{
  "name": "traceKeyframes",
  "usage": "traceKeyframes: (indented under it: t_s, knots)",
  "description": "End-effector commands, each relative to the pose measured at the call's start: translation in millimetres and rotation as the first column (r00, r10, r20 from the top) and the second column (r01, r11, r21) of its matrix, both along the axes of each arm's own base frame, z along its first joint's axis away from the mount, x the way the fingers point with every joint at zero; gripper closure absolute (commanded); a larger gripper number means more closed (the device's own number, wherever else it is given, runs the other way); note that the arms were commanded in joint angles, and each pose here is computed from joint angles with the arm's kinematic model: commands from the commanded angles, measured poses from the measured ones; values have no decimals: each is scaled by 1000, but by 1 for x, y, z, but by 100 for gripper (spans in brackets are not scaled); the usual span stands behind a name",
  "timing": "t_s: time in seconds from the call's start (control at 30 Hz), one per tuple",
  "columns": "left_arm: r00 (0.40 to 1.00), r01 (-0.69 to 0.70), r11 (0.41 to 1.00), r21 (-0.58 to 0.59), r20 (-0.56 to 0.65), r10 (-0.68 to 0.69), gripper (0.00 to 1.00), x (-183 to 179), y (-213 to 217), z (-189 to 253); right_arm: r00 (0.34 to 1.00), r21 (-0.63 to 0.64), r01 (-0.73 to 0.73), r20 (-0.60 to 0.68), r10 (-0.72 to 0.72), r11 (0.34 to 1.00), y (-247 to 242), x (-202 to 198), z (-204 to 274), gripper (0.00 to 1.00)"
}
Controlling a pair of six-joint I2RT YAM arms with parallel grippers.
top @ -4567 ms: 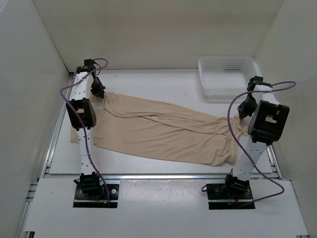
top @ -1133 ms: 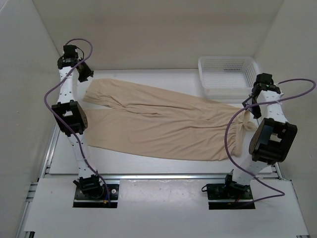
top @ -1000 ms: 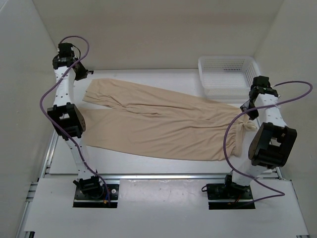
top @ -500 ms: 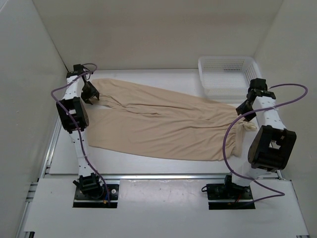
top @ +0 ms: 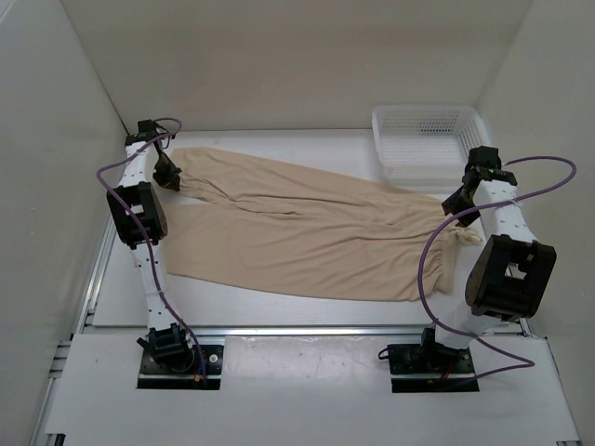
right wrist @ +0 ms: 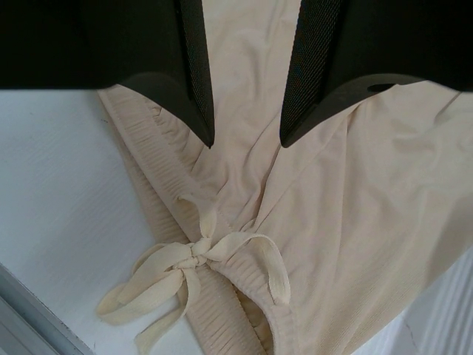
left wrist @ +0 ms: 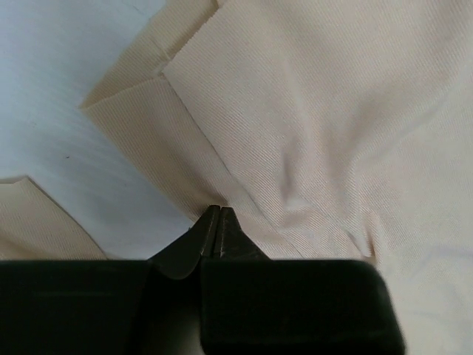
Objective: Fold and stack the trousers
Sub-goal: Flatten the trousers out
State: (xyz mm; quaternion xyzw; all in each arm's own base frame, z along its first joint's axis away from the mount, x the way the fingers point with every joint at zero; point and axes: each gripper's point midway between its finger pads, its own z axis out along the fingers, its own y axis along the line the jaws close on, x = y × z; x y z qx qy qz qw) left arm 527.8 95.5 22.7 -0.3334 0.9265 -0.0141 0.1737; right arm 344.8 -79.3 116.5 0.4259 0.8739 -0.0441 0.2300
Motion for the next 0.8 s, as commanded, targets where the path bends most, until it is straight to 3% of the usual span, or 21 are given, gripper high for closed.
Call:
traceKeyframes:
  t_s: [0.0, 0.33, 0.63, 0.73, 0.77]
  knots:
    - [999, -49, 997, 57, 26, 47, 90, -7, 26, 25, 1000, 0, 5, 19, -5, 1000, 1, 0, 7, 54]
    - [996, -90, 994, 66, 13, 90, 90, -44, 43, 43, 1000, -3, 9, -13, -9, 1000, 1, -11, 0, 54]
    - [993, -118, 989, 90, 17, 117, 90, -51, 51, 54, 1000, -32, 2, -12, -3, 999, -3, -14, 8, 54]
    - [990, -136, 985, 104, 47, 131, 90, -52, 53, 78, 999, -26, 10, -40, -12, 1000, -3, -27, 5, 54]
    - [989, -138, 985, 107, 66, 131, 80, -52, 53, 87, 999, -30, 1, -43, -2, 1000, -4, -27, 5, 54]
